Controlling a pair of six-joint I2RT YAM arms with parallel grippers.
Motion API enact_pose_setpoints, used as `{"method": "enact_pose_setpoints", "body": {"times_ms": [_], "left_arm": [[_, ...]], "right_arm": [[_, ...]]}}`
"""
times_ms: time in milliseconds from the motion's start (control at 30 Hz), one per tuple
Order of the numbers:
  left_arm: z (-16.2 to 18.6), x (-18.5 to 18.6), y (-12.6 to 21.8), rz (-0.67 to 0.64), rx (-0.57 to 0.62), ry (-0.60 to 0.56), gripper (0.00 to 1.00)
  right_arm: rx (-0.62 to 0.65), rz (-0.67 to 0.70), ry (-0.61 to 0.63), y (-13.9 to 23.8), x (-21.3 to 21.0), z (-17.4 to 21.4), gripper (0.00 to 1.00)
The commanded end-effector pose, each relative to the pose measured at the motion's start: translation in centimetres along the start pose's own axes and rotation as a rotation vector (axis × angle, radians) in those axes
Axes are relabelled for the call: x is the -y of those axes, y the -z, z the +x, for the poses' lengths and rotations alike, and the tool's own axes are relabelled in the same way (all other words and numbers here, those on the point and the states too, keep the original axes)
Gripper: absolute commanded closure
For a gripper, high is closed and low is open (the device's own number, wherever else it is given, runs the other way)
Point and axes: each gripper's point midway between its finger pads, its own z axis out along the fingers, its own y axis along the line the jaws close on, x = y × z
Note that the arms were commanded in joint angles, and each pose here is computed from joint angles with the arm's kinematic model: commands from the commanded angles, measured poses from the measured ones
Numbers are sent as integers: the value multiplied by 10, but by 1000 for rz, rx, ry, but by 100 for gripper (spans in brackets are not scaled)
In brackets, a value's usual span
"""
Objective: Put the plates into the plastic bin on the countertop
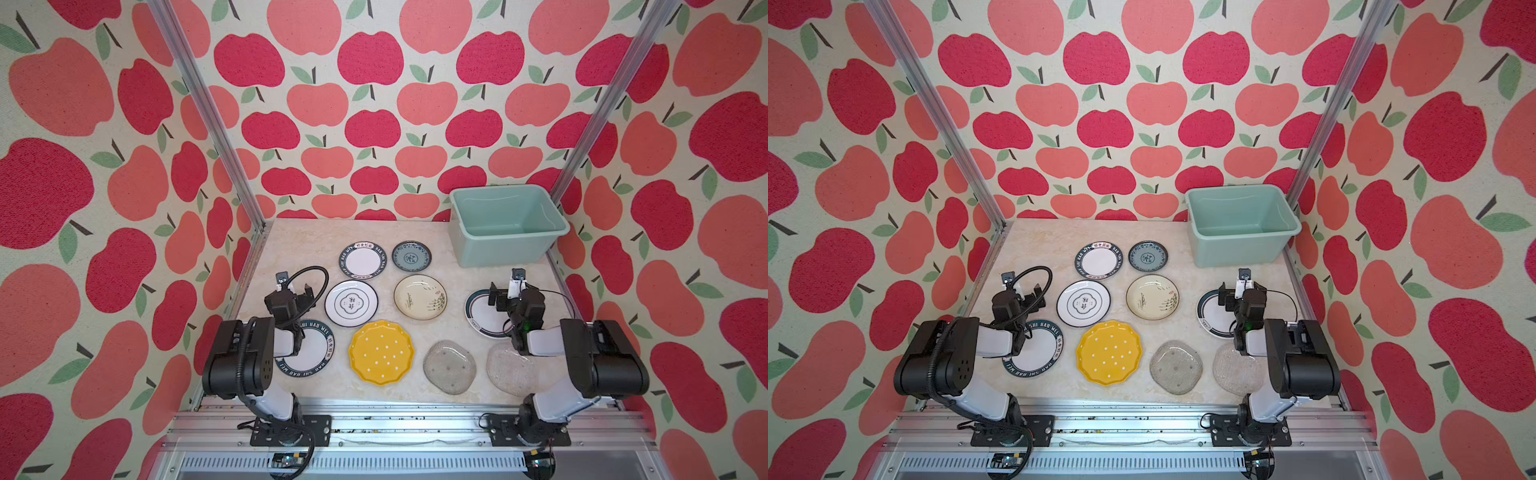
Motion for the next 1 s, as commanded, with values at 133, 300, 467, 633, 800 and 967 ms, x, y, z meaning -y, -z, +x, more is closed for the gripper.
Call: {"method": "enact_pose_setpoints", "body": {"times_ms": [133, 300, 467, 633, 800, 967], "left_arm": [[-5, 1, -2, -5, 21, -10, 1], [-6, 1, -2, -5, 22, -11, 1], [-5, 1, -2, -6, 21, -11, 1], [-5, 1, -2, -5, 21, -10, 1], [-6, 0, -2, -2, 19, -6, 1], [-15, 9, 6, 50, 49, -25, 1]], "right_arm": [[-4, -13, -7, -1, -3, 1, 1], [-3, -14, -5, -1, -3, 1, 1], [-5, -14, -5, -1, -4, 2, 1], [-4, -15, -6, -1, -3, 1, 1], [0, -9, -10, 0, -2, 0, 1], [-19, -26, -2, 0, -4, -10, 1]]}}
